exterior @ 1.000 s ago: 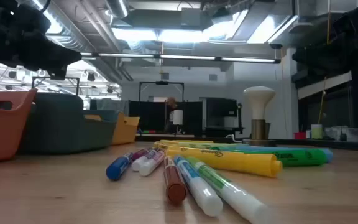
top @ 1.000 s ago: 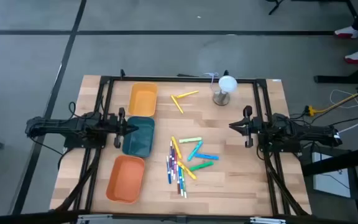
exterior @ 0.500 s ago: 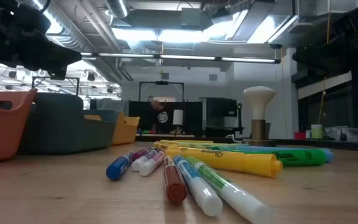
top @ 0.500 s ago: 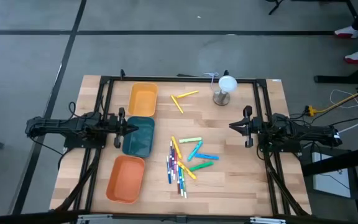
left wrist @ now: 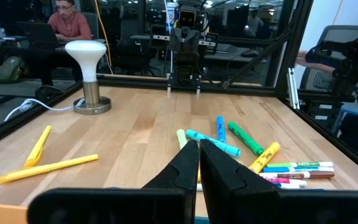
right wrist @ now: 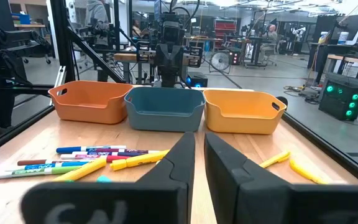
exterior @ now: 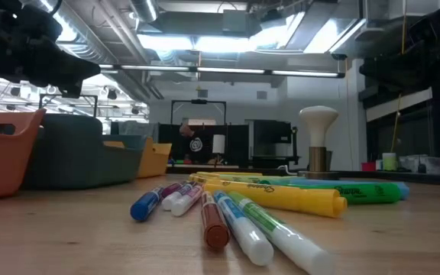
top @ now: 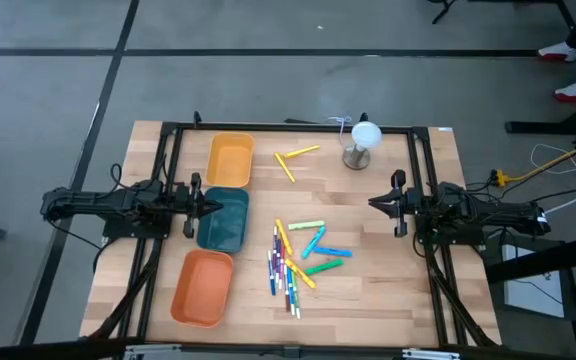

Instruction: Pick & Place Markers

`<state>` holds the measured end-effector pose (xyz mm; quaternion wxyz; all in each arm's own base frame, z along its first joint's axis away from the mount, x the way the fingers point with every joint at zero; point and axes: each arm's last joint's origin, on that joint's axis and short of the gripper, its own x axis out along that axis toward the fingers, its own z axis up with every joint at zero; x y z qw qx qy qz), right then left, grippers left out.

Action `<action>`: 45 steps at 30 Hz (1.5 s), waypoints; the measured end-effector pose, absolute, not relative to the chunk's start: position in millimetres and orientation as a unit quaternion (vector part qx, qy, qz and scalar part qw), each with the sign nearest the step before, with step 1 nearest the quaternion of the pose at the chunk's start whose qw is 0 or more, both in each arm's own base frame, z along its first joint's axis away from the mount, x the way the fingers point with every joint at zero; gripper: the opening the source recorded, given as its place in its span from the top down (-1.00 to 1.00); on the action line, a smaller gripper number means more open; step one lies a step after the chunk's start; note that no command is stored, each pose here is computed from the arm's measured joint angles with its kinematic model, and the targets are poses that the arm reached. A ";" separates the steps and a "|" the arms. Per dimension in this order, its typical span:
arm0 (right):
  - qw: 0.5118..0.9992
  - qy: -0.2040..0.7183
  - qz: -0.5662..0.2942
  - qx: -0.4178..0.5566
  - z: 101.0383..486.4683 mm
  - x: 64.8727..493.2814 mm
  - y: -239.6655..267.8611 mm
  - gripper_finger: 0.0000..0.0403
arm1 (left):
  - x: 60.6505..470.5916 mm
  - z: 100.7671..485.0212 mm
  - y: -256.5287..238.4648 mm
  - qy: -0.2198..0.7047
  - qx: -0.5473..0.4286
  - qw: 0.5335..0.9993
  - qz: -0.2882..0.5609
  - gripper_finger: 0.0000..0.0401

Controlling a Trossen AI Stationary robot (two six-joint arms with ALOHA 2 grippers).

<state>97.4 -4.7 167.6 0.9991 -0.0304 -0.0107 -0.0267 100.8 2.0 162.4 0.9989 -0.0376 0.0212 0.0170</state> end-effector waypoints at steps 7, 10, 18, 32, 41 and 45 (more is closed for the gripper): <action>0.999 0.006 -0.025 -0.030 170.6 98.7 -4.6 0.82 | 100.8 162.4 2.0 0.021 -0.038 0.999 0.017 0.95; 0.999 0.014 -0.025 -0.030 193.9 97.1 -4.5 0.82 | 100.8 162.5 2.0 0.021 -0.038 0.999 0.017 0.94; 0.991 0.127 -0.022 -0.028 279.0 99.9 -4.6 0.82 | 100.8 162.5 2.0 0.021 -0.038 0.999 0.017 0.96; 0.963 0.252 0.079 -0.050 369.0 184.0 28.5 0.82 | 100.8 162.5 2.0 0.021 -0.038 0.999 0.017 0.96; 0.933 0.304 0.170 -0.084 354.3 235.7 85.2 0.82 | 100.8 162.4 2.0 0.021 -0.038 0.999 0.017 0.95; 0.915 0.334 0.203 -0.102 336.9 245.7 110.1 0.82 | 100.8 162.4 2.0 0.021 -0.038 0.999 0.017 0.96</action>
